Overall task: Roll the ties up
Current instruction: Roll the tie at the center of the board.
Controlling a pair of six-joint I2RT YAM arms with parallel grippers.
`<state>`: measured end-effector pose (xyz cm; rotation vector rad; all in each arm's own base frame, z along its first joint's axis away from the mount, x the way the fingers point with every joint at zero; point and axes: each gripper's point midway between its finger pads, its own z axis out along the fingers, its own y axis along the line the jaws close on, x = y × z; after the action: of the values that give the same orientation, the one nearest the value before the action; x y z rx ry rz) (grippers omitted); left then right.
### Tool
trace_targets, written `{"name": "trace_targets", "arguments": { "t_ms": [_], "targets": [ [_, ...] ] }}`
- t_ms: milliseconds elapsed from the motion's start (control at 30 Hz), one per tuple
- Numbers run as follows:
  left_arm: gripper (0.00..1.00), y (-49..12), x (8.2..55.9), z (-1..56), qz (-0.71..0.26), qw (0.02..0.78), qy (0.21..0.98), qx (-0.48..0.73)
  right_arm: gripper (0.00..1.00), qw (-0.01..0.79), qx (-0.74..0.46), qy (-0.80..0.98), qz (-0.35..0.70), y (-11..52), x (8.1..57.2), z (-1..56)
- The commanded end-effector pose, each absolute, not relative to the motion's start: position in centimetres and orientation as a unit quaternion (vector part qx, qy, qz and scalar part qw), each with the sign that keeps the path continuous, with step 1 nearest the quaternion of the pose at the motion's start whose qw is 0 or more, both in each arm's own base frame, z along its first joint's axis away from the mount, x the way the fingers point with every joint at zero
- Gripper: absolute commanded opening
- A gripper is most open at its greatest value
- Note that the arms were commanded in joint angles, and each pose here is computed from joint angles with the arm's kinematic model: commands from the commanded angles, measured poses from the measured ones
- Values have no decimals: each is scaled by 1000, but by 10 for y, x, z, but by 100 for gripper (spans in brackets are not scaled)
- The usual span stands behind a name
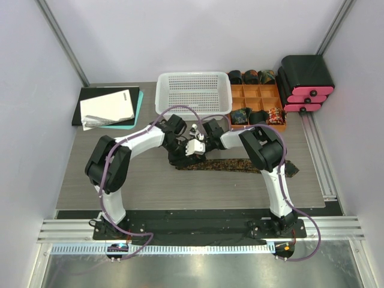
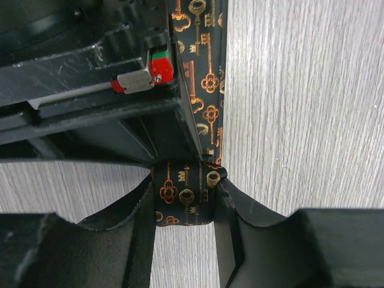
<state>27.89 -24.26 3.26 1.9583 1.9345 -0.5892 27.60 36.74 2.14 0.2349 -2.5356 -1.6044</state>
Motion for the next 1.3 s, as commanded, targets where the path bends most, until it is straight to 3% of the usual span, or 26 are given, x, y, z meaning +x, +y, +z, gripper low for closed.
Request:
{"name": "trace_targets", "arguments": {
  "t_ms": [0, 300, 400, 600, 1000, 1267],
  "targets": [
    [33, -252, 276, 21, -192, 140, 687, 687, 29, 24, 98, -846, -523, 369, 284, 40],
    [31, -246, 287, 4, -150, 119, 733, 653, 60, -6, 84, -847, -525, 327, 316, 81],
    [30, -252, 293, 4, -152, 121, 738, 646, 63, -9, 80, -852, -517, 307, 320, 83],
    [30, -262, 284, 2, -156, 111, 737, 649, 63, 3, 71, -864, -499, 272, 311, 84],
    [30, -272, 242, -1, -155, 92, 753, 633, 52, -13, 138, -857, -497, 256, 273, 96],
    [30, -289, 225, 0, -154, 98, 772, 608, 48, -2, 90, -876, -474, 214, 254, 82]
  ]
}}
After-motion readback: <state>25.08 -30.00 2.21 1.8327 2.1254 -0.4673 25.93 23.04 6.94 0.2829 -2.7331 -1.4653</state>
